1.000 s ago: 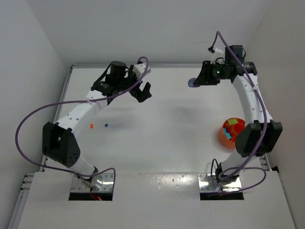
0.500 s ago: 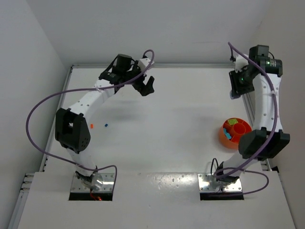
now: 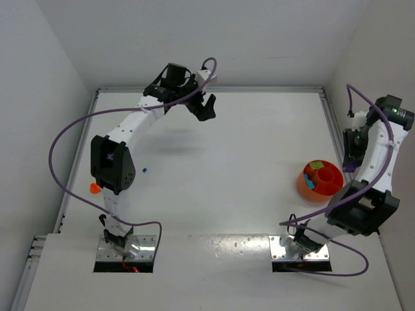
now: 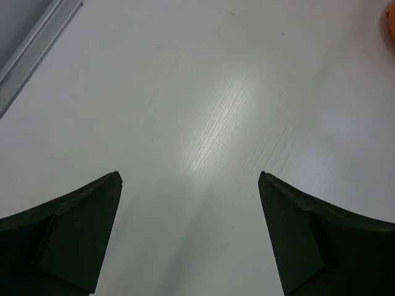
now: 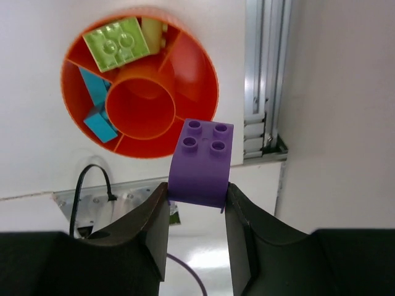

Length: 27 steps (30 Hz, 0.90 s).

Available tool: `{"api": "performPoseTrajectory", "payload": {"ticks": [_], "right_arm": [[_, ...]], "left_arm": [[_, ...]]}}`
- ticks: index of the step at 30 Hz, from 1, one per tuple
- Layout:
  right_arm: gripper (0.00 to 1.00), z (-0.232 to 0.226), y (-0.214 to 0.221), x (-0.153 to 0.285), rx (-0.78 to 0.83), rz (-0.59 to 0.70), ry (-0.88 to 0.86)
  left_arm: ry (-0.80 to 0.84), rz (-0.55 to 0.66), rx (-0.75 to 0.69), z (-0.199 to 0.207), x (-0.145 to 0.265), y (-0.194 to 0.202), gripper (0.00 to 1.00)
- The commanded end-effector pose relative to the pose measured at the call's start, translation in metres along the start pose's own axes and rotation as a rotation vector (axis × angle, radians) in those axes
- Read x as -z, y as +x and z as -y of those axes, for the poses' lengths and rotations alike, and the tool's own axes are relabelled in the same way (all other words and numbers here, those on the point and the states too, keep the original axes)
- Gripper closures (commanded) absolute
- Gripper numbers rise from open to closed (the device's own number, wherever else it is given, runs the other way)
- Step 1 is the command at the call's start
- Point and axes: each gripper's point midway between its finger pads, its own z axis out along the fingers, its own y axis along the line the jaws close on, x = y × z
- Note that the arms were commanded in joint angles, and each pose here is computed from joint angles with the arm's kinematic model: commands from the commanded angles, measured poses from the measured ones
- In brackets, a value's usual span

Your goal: Sort the legos into containers by color

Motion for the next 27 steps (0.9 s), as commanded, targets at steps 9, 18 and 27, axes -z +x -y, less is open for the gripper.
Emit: {"api": "performPoseTrajectory", "payload": {"ticks": [9, 18, 27], "right_arm": [[1.00, -0.010, 0.048, -0.034, -0.141, -0.083, -0.147], [1.00, -0.006, 0.038, -0.047, -0.175, -0.029, -0.160], [1.00, -0.003, 0.025, -0.063, -0.158, -0.038, -0.208]], "left_arm": [[0.014, -0.023, -0.058, 0.001, -0.001, -0.015, 0.01], [-0.001, -0.065, -0.077, 0.007, -0.007, -0.009, 0.01], [-0.025, -0.068, -0.117, 0.004, -0.008, -0.014, 0.01]]}}
